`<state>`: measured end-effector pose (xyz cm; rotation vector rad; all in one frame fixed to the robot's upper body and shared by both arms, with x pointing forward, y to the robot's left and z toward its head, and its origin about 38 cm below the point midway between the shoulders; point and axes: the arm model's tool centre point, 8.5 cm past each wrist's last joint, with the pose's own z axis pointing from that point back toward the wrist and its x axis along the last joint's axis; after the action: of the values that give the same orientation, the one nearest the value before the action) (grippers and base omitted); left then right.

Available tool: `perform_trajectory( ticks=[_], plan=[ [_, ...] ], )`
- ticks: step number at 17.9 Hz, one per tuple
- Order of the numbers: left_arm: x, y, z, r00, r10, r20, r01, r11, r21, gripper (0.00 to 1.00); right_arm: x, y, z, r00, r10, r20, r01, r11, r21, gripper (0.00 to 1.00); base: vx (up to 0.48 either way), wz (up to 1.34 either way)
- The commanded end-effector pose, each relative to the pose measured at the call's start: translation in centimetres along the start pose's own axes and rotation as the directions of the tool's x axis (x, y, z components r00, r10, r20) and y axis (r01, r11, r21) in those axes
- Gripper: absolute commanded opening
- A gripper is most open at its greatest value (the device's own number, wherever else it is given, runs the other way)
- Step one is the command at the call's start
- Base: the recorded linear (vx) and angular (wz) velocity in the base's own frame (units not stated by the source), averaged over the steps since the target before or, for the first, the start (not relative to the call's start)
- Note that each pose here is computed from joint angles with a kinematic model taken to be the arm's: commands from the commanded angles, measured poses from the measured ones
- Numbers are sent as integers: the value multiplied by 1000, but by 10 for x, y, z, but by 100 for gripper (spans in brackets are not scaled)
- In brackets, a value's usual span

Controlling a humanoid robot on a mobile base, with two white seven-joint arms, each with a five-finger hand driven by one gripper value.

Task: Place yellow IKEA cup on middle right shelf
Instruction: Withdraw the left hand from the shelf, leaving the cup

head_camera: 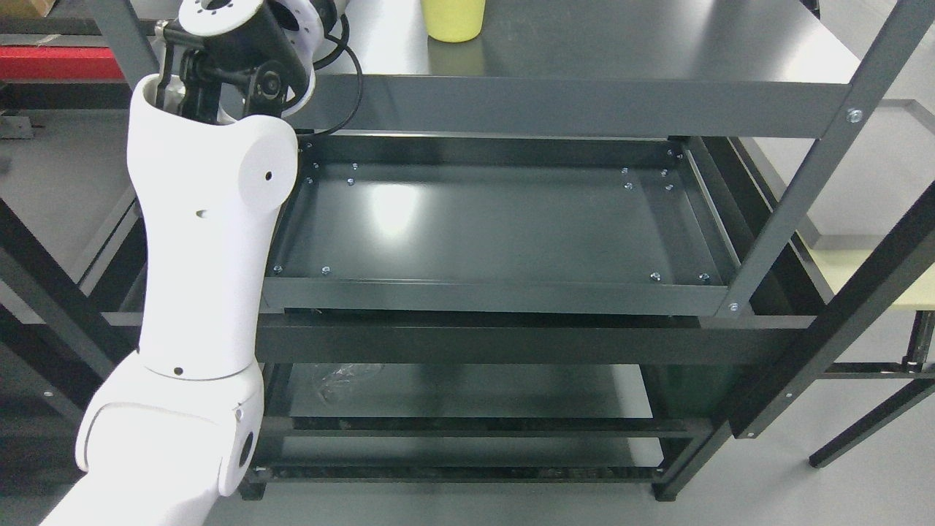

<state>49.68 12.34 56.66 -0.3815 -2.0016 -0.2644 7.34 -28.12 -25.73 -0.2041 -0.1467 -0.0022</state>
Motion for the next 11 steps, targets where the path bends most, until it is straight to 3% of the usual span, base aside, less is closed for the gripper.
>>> perform_trajectory(
  ticks=[1, 8, 11],
  plan=[
    [45, -9, 22, 991, -23, 131, 34, 996, -83, 99, -9, -10, -1, 1000, -3, -15, 3, 1000, -12, 99, 0, 0],
    [43, -44, 34, 994, 109, -4, -104, 928, -357, 98, -9, -10, -1, 1000, -3, -15, 3, 1000, -12, 99, 0, 0],
    [38, -76, 49, 983, 170, -75, -182, 809, -559, 98, -9, -10, -1, 1000, -3, -15, 3, 1000, -12, 99, 0, 0]
  ],
)
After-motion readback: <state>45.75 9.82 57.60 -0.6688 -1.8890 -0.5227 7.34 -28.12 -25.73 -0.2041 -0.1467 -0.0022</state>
